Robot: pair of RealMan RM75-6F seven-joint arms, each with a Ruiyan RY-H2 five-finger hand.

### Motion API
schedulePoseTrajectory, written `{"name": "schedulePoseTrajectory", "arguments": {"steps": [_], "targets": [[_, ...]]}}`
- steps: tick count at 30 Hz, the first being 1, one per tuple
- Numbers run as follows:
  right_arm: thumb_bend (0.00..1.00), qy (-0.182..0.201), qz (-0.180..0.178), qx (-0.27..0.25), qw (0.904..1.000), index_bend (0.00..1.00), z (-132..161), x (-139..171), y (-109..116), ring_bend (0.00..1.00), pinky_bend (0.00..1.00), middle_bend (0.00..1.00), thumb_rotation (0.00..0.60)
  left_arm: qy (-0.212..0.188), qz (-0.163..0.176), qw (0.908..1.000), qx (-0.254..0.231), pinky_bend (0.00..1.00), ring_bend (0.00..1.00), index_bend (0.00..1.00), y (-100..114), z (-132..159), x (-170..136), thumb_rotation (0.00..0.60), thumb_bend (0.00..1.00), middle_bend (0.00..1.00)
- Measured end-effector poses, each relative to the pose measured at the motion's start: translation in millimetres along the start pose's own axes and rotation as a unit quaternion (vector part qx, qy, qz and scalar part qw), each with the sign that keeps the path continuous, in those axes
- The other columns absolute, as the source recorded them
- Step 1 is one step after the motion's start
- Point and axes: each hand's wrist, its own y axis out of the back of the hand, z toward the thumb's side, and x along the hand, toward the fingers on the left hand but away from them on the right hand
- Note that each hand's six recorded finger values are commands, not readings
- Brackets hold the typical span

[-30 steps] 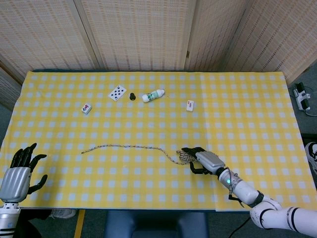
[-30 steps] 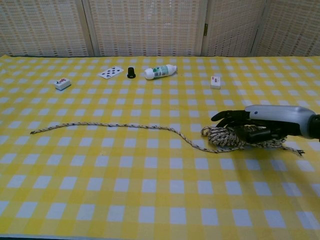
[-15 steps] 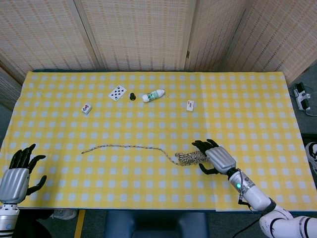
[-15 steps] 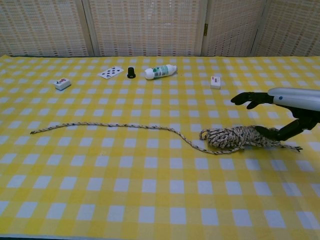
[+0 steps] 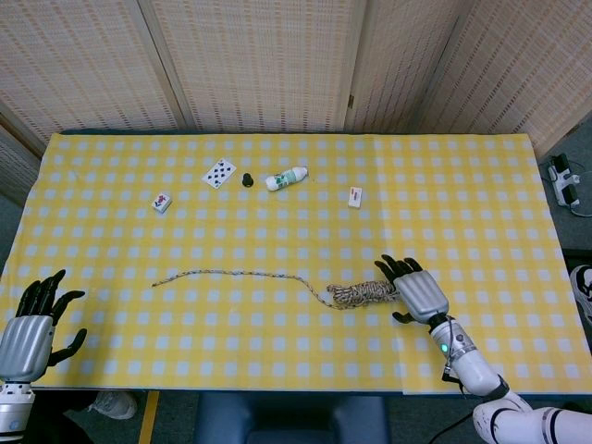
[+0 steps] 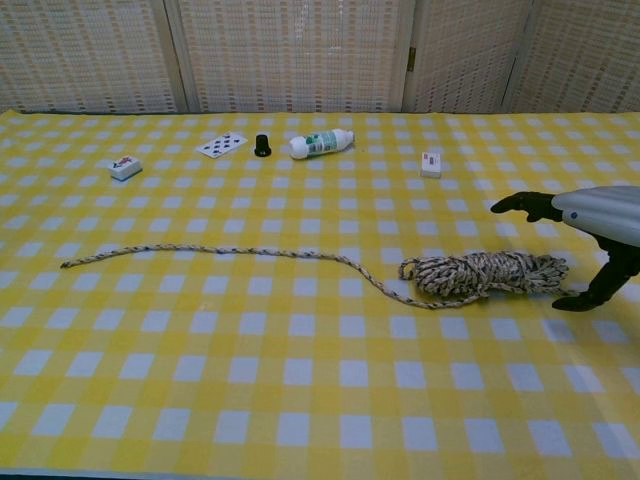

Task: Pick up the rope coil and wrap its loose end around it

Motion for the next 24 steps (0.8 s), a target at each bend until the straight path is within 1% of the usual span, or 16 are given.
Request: {"name": "schedulePoseTrajectory", "arguments": {"steps": [7,14,24], "targets": [[0.24,0.012,-0.003,-0.016,0.9998,0.15,5.8,-14.1,-7.9,0.26,0.21,0.22,0.6,0.002,-0.001,1.0,0.0,0.0,0.03,0.3,-0.1,-1.3,0.7,0.6,0.36,0.05],[0.25,0.024,-0.005,-0.022,0.9995,0.24,11.6,-21.0,-12.5,0.32,0.31,0.3,0.6,0.007,-0.003,1.0,0.0,0.0,0.03,0.3,-1.1,-4.4,0.0,0.6,0.36,0.05],[0.3,0.021,-0.013,-0.024,0.9994,0.3,9.6,-26.0,-11.7,0.37,0.36,0.34,0.6,0.008,-0.003,1.0,-0.001,0.0,0.04,0.3,-1.4,-6.2,-1.2,0.6,0.36,0.05]]}}
